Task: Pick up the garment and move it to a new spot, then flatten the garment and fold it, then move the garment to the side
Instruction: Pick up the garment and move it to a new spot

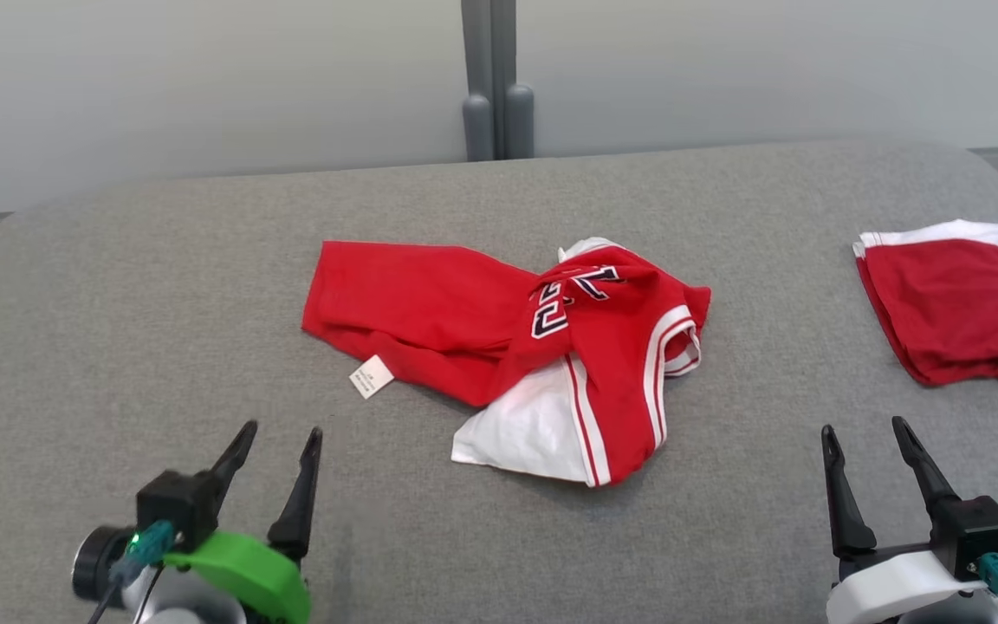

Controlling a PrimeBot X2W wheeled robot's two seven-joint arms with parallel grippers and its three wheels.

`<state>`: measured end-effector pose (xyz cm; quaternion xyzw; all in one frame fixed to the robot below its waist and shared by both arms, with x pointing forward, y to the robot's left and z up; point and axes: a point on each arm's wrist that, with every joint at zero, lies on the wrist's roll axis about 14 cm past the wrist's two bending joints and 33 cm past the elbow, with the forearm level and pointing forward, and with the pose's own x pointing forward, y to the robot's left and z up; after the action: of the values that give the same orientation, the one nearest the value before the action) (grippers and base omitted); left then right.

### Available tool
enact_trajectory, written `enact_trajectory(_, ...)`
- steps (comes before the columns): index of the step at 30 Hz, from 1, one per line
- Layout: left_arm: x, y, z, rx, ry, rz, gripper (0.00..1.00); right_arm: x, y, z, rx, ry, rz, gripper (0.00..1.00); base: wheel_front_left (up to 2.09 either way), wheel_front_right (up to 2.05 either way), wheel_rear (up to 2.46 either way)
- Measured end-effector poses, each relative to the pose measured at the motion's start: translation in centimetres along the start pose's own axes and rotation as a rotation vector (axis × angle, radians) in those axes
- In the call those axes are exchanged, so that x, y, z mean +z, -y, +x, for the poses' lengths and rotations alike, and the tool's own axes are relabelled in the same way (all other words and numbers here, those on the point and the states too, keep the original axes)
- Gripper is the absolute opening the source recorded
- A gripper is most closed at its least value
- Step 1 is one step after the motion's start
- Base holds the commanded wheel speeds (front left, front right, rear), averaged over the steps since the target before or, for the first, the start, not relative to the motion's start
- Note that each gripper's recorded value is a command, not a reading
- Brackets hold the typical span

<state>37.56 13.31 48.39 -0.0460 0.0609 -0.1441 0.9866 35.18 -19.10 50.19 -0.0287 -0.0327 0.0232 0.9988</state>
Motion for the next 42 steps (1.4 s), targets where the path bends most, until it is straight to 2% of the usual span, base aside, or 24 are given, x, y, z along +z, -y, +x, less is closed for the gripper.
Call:
enact_trajectory(7, 0.0, -3.9, -6.1, 0.187, 0.064, -0.043, 1.0, 0.2, -1.6, -0.4, 0.05, 0.007, 0.001, 1.0, 0.0, 0.0, 0.0)
enact_trajectory(10, -0.2, -5.0, -8.1, 0.247, 0.094, -0.1, 1.0, 0.1, -2.2, -0.8, 0.069, 0.001, -0.003, 1.0, 0.0, 0.0, 0.0)
enact_trajectory(20, -2.5, -5.9, -11.3, 0.256, 0.083, -0.118, 1.0, -1.4, -2.6, -1.8, 0.082, -0.045, -0.006, 1.0, 0.0, 0.0, 0.0)
enact_trajectory(42, -2.4, -4.5, -10.8, 0.214, 0.095, -0.091, 1.0, -1.2, -1.1, -2.4, 0.034, -0.042, -0.001, 1.0, 0.0, 0.0, 0.0)
